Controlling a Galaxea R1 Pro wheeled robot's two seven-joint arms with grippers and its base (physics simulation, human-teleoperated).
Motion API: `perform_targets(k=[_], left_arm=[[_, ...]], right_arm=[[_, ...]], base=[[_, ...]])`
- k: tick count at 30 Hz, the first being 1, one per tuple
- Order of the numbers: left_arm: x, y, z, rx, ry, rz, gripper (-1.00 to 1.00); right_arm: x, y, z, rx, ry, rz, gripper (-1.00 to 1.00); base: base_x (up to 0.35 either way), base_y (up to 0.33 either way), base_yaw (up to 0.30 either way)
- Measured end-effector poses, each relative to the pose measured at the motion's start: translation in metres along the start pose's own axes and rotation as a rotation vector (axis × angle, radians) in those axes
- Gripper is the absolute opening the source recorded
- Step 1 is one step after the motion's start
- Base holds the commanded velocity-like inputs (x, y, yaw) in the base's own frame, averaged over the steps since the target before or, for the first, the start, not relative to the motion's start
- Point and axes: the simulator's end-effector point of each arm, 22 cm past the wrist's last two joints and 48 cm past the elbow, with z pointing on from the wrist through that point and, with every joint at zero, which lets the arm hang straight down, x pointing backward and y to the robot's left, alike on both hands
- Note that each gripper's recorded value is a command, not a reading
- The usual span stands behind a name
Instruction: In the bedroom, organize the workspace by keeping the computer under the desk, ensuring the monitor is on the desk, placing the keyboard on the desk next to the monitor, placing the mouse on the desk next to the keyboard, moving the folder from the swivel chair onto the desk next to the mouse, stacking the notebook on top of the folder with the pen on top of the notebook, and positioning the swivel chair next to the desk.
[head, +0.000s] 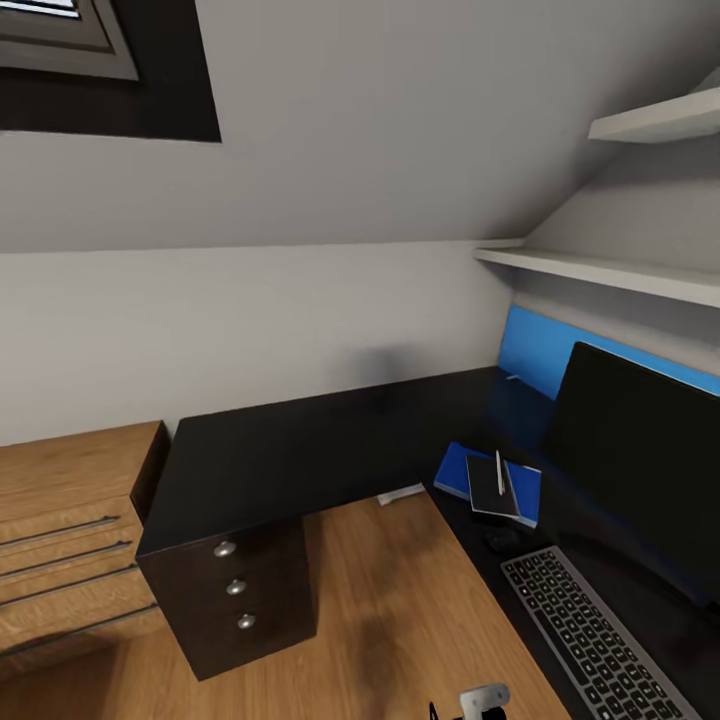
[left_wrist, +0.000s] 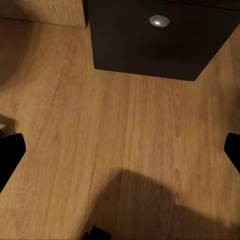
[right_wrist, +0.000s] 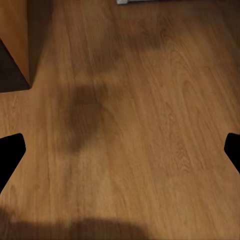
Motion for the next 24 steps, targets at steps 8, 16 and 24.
perform_targets(k=[8, 16, 24], left_arm=[[-0.0031, -0.0012, 0.0005, 0.003, -0.008, -0.002, 1.00], [-0.0048, -0.0019, 0.0008, 0.004, -0.013, -0.004, 1.00], [-0.0031, -0.0090, -0.0003, 0.017, -0.010, -0.005, 1.00]], right_arm=[[-0.0039, 0.0010, -0.0004, -0.001, -0.008, 0.000, 1.00], [-0.0062, 0.0015, -0.0007, -0.001, -0.012, 0.001, 1.00], [-0.0070, 0.0025, -0.0008, -0.003, -0.014, 0.000, 1.00]], base=[[0.000, 0.000, -0.002], [0.000, 0.000, 0.000], [0.000, 0.000, 0.000]])
